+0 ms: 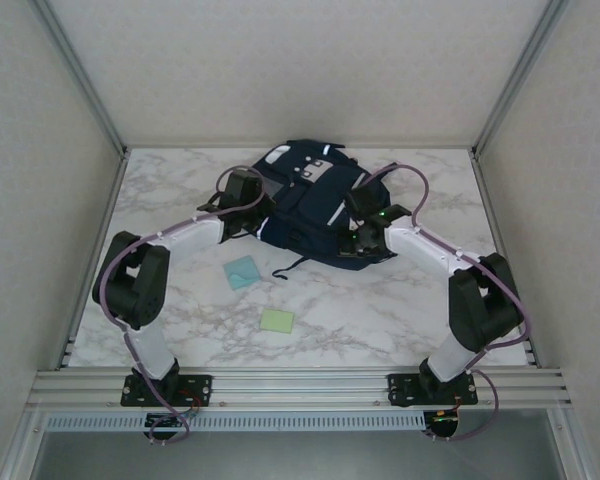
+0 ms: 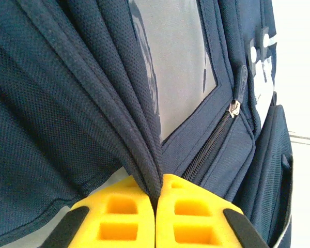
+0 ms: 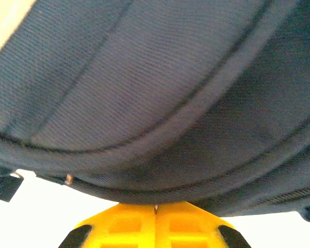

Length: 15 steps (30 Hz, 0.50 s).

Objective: Pack books, pencil case, and school supplies into a backpack

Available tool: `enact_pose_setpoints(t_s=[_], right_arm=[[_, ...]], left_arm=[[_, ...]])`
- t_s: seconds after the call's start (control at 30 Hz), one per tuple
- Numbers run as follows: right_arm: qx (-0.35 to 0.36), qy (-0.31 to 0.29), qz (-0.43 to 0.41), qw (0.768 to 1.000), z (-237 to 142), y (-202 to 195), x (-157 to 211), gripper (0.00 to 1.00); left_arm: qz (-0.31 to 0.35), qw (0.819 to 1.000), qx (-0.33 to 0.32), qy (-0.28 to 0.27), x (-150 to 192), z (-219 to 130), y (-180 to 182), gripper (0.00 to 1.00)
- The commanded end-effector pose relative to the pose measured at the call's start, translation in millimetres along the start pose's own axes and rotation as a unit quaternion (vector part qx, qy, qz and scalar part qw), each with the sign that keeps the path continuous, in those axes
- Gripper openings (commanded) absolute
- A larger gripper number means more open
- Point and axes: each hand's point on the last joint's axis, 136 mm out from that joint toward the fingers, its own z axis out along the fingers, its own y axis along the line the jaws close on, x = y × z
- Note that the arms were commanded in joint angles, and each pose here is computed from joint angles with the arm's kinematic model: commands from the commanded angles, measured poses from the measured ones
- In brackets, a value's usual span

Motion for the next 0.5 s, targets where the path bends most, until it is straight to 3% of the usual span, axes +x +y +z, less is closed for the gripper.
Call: enact_pose_setpoints(t_s=[0.0,0.1,0.13,0.17,0.2,0.3,0.47], right_arm=[[0.030,0.063,-0.003,0.998,-11,-24,24,0.00],[-0.054,0.063,0.013,0.996,-8,9,16,0.00],[-0.081,0.059,0.019,0.995,-8,20,11,0.00],[-0.114,0.053,0.022,0.992,-9,33,5,0.00],[-0.143,0.047,0.024,0.988,-11,46,-2,0.00],[-0.199,0.035,0.024,0.979,-16,74,-18,0.00],[-0.245,0.036,0.007,0.969,-13,111,-33,0.00]], left_arm=[[0.037,0.997,0.020,-0.066,-55,0,-23,0.00],[0.060,0.997,0.020,-0.038,-56,18,-30,0.00],[0.061,0.998,0.022,-0.026,-55,21,-33,0.11],[0.057,0.998,0.022,-0.013,-52,23,-34,0.48],[0.050,0.999,0.017,-0.004,-49,20,-32,0.65],[0.020,0.999,0.030,0.013,-38,2,-34,0.88],[-0.043,0.996,0.066,0.030,-6,-28,-33,0.90]])
